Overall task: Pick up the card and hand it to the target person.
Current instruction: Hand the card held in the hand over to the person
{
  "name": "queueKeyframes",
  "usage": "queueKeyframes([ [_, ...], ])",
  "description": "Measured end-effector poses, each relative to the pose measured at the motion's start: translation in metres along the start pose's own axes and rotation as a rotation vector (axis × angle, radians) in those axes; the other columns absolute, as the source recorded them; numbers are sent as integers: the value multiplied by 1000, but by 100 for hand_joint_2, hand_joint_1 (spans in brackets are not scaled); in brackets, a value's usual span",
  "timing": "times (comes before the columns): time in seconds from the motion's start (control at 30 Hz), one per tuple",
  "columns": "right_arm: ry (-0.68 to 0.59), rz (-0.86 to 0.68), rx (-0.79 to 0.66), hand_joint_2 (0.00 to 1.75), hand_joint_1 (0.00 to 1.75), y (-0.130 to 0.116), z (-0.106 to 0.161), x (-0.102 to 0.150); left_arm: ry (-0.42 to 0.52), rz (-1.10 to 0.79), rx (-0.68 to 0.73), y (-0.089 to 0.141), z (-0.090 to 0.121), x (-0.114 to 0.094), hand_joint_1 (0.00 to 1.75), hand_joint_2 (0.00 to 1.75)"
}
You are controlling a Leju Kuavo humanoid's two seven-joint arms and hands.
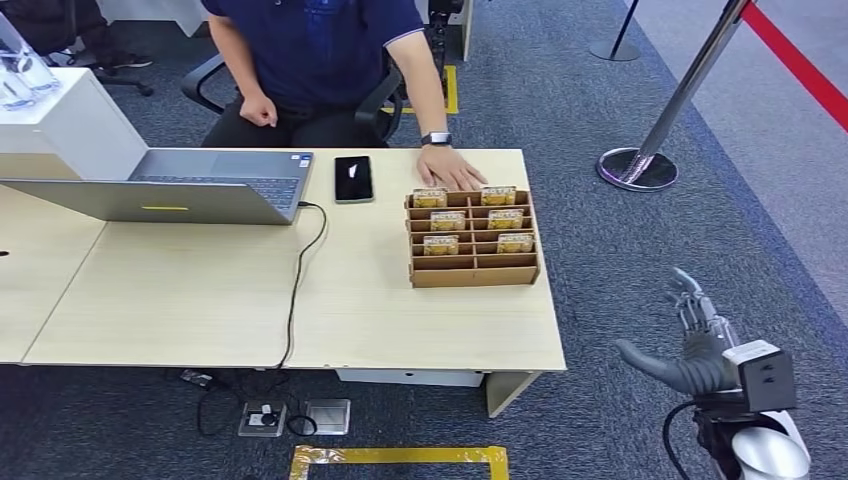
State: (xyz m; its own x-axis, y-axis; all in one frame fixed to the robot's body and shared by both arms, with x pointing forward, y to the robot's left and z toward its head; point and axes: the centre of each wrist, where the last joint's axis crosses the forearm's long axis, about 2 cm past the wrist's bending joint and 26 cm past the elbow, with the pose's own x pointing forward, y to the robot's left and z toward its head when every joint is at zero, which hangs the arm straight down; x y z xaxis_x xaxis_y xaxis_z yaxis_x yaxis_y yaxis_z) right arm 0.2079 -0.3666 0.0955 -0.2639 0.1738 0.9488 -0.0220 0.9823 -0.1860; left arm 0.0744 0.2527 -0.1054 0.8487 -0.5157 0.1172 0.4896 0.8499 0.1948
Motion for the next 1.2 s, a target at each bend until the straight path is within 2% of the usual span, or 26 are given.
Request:
queueKeyframes([
  [0.07, 59, 47, 62, 0, 0, -5, 15, -9, 4, -3, -2, -1, 0, -1, 0, 0],
  [0.23, 225, -17, 187, 0, 0, -13, 44, -50, 24, -23, -1, -1, 0, -3, 0, 0],
  [0.4, 433, -158, 118, 0, 0, -28, 79, -108, 42, -39, 7, 2, -1, -7, 0, 0],
  [0.53, 659, -272, 39, 0, 0, -27, 111, -135, 41, -41, 16, 6, -1, -7, 0, 0],
  [0.8, 1081, -478, -161, 0, 0, -5, 163, -150, 27, -56, 21, 12, -2, 1, 0, 0],
  [1.07, 1334, -509, -232, 0, 0, 26, 181, -151, 26, -65, 24, 12, -2, 2, 0, 0],
  [1.2, 1469, -437, -217, 0, 0, 41, 184, -151, 23, -76, 28, 12, -2, 3, 0, 175],
])
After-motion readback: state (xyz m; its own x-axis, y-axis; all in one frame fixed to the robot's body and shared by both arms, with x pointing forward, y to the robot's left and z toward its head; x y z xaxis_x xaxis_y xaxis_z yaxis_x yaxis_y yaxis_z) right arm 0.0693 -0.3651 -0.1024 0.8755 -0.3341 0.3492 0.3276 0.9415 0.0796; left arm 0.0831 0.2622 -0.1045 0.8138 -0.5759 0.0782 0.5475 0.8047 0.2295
